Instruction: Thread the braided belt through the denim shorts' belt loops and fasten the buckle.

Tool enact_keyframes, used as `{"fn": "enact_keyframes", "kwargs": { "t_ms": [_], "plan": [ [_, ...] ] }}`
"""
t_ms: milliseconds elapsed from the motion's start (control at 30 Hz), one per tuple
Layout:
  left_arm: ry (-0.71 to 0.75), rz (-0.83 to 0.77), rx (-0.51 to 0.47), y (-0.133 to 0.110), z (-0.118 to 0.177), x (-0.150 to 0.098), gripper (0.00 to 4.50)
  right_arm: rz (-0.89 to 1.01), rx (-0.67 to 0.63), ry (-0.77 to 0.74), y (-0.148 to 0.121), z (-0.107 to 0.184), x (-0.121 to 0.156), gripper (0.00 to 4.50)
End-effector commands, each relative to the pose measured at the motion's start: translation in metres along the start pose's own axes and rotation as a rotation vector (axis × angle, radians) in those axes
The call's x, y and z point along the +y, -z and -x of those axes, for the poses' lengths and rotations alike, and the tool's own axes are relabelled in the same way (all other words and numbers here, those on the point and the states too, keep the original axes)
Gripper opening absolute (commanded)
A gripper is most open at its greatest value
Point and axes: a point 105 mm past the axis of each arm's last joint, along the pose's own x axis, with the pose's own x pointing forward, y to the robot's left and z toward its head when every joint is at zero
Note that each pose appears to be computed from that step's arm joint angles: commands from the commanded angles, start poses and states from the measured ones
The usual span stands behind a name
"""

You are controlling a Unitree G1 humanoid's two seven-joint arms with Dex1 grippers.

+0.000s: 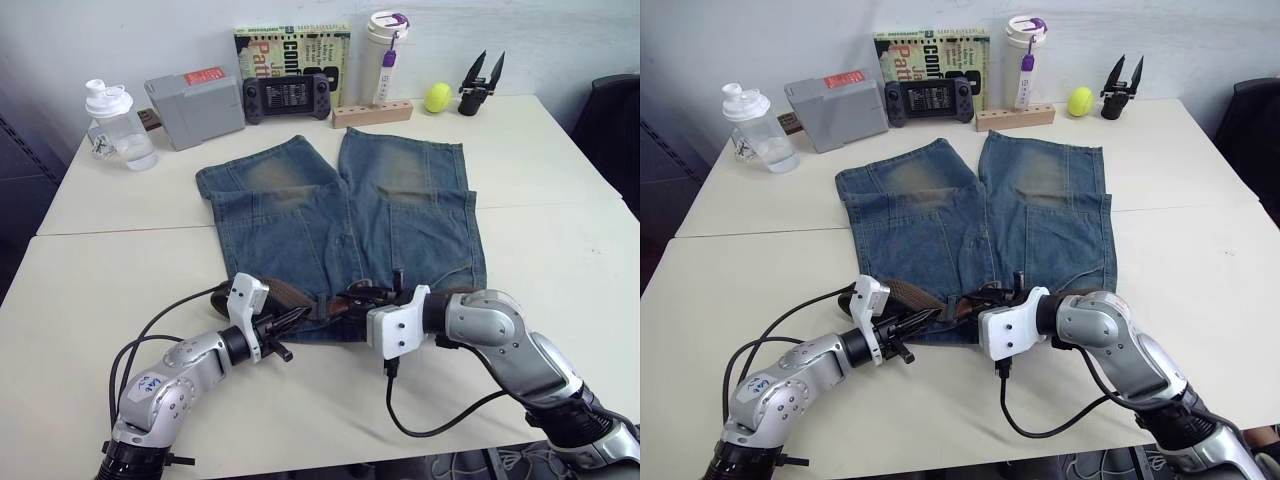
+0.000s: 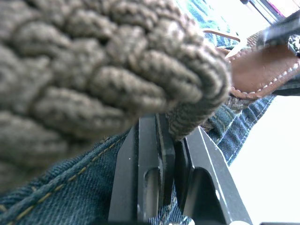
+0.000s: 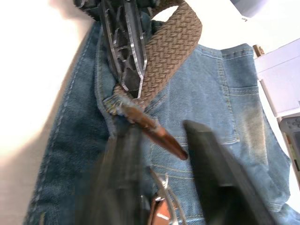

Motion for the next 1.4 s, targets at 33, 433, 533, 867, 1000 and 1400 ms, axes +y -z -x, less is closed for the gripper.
{"fn": "enact_keyframes", "kwargs": {
  "t_ms": [33, 433, 533, 867, 1000, 1400],
  "plan": [
    [0.004, 0.062, 0.114, 0.030, -0.001, -0.003, 0.00, 0.016, -0.027, 0.010, -0.006, 0.000, -0.001, 0.06],
    [0.004, 0.094, -0.034, 0.007, 0.003, -0.004, 0.82, 0.011, -0.024, 0.008, -0.004, -0.001, 0.000, 0.00],
    [0.066, 0.089, -0.077, -0.004, 0.011, -0.015, 1.81, 0.008, -0.023, 0.018, -0.003, 0.000, -0.002, 0.00],
    [0.005, 0.045, -0.109, -0.007, 0.050, -0.014, 2.99, -0.001, -0.032, 0.064, -0.002, 0.006, -0.010, 0.00],
    [-0.053, -0.026, -0.058, 0.003, 0.047, -0.009, 1.83, -0.003, -0.046, 0.059, -0.004, 0.006, -0.009, 0.00],
    [-0.122, -0.303, 0.212, 0.049, 0.041, 0.005, 0.12, -0.081, -0.036, 0.210, -0.001, 0.044, -0.052, 0.00]
  ]
}}
